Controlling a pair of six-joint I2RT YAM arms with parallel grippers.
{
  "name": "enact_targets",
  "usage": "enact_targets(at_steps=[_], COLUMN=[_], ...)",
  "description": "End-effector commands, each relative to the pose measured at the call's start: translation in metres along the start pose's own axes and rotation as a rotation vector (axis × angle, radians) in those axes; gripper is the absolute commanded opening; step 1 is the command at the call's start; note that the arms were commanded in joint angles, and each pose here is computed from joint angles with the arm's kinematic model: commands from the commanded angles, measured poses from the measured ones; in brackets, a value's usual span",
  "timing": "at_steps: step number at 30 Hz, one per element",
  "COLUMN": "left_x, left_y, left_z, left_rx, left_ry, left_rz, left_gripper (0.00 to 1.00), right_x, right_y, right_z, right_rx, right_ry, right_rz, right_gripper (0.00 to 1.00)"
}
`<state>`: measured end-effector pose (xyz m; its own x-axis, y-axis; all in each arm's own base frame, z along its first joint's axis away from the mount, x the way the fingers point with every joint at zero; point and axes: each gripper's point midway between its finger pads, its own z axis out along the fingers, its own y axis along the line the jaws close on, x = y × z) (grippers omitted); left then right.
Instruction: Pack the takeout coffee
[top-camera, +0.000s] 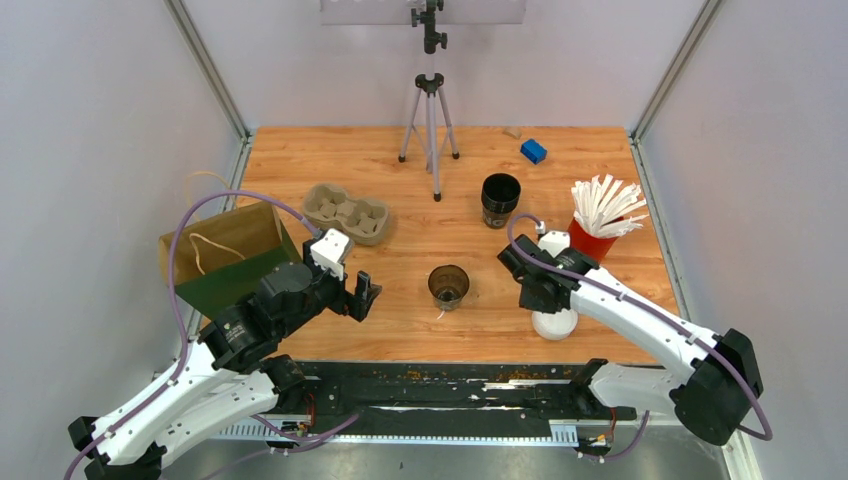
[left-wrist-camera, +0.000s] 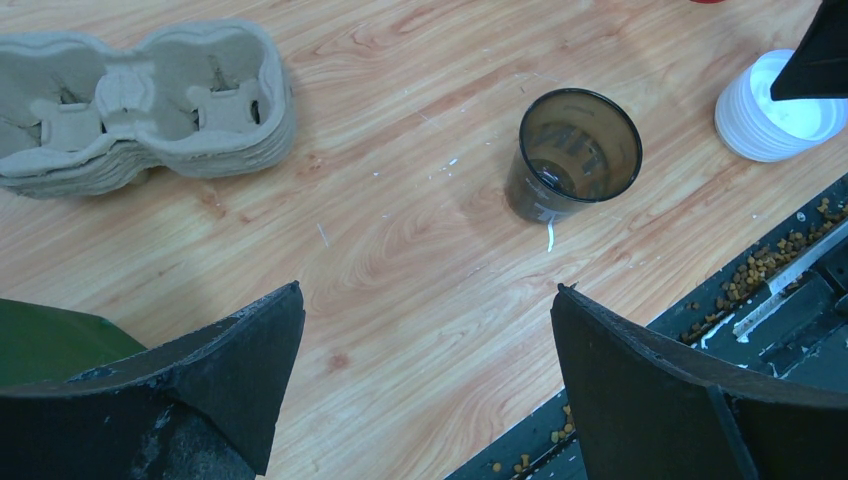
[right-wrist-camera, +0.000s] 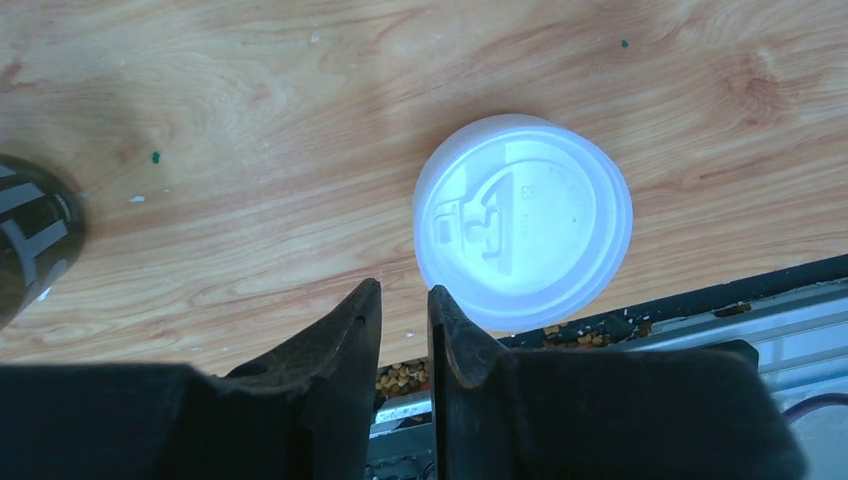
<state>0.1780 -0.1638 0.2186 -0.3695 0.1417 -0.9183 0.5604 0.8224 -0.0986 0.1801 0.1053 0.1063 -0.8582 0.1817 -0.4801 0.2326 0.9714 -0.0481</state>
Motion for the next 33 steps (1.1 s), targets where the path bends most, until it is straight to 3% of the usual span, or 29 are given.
enact_targets(at_steps=[1, 15, 33], left_x=[-0.014, -0.013, -0.012], left_y=[-0.001, -0.002, -0.003], left_z=[-0.004, -0.002, -0.002], left_rx=[0.003, 0.005, 0.009], left_ry=[-0.038, -0.030, -0.024], left_rz=[0.007, 0.007, 0.007], left_gripper=[1.00, 1.00, 1.00], right_x=[-0.009, -0.003, 0.005], right_y=[0.005, 0.006, -0.005], right_z=[0.012, 0.041, 0.044], right_rx=[0.004, -0.029, 0.027], right_ry=[-0.032, 0.023, 0.060], right_rz=[0.001, -0.006, 0.019], right_gripper=[0.25, 0.24, 0.20])
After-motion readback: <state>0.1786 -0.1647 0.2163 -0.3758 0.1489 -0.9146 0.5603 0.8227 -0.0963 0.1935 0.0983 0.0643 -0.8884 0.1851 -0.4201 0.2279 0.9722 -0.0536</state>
